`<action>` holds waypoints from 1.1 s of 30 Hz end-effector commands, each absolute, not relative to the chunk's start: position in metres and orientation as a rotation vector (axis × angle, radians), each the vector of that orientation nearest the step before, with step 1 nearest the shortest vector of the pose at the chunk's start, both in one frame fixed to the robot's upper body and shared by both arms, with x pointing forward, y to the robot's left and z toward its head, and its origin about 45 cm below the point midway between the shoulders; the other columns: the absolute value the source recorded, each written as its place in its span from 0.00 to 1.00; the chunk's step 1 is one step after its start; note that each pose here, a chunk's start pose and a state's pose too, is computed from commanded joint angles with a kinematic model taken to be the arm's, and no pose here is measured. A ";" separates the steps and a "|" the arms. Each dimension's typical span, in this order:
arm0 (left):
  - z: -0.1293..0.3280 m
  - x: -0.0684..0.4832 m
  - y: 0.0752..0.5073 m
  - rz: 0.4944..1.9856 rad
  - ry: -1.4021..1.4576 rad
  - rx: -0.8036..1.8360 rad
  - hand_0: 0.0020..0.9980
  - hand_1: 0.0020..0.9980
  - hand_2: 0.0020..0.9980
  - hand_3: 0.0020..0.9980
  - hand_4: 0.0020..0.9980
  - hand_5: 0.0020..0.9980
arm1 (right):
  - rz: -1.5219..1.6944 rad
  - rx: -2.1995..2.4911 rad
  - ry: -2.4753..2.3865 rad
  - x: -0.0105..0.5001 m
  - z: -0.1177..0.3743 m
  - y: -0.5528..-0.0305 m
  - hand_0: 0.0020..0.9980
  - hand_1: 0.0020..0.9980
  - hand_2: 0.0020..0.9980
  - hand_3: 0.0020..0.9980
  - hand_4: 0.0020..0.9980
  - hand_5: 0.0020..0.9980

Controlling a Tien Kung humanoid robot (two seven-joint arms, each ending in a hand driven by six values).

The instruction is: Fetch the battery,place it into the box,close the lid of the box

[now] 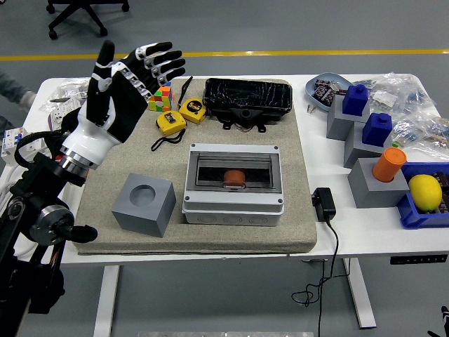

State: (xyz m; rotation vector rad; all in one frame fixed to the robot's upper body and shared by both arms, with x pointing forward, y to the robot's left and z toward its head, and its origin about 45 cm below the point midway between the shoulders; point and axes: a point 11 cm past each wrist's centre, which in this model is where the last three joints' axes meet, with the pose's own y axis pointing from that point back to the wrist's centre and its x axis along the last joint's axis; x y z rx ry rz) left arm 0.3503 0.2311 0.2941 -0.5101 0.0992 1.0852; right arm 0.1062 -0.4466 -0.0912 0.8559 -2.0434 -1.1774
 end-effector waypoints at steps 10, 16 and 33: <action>0.277 0.344 0.342 1.517 0.342 -0.729 0.82 0.87 0.85 0.85 1.00 1.00 | -1.426 0.851 -2.187 0.107 -0.094 -0.438 0.85 0.79 0.77 0.79 1.00 1.00; 0.261 0.340 0.352 1.698 0.213 -0.462 0.82 0.87 0.85 0.84 1.00 1.00 | -1.365 0.752 -2.249 0.098 -0.091 -0.451 0.91 0.84 0.81 0.83 1.00 1.00; 0.255 0.323 0.351 1.845 -0.422 0.035 0.79 0.82 0.80 0.78 1.00 1.00 | -1.129 0.859 -1.981 0.080 -0.097 -0.445 0.88 0.84 0.81 0.82 1.00 1.00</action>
